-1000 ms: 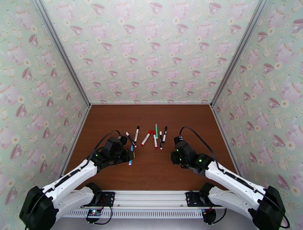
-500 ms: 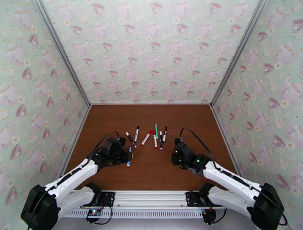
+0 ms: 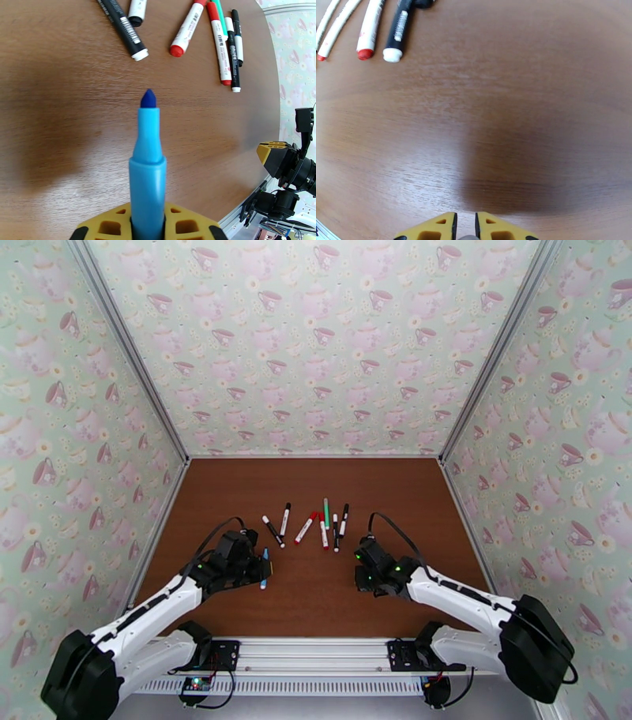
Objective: Open the pen caps
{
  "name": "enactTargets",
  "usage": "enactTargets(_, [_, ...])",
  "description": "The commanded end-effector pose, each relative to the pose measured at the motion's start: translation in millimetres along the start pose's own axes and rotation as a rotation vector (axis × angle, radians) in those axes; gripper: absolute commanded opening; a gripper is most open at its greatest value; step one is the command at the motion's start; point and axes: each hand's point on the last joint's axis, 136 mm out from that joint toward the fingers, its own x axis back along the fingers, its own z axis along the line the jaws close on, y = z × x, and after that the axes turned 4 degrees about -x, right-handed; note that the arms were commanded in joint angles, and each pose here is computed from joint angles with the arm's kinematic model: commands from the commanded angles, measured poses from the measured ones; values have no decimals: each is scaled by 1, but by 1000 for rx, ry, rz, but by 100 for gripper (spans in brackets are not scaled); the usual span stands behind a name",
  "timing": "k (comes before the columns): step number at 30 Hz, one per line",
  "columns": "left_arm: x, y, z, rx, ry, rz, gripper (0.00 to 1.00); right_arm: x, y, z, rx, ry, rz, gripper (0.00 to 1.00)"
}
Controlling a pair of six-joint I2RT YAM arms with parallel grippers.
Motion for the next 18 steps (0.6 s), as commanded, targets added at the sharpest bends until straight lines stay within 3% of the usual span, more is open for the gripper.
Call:
enactTargets(1, [5,5,1,-33,2,-43,6,-11,-5,5,-27,16,23,11])
enactTargets(15, [-5,9,-2,-107,21,-69,7,-27,-16,-3,-29,-58,126,14])
enactTargets(18, [-9,7,-2,-119,20,-83,7,-27,-16,-4,-25,-59,130,18])
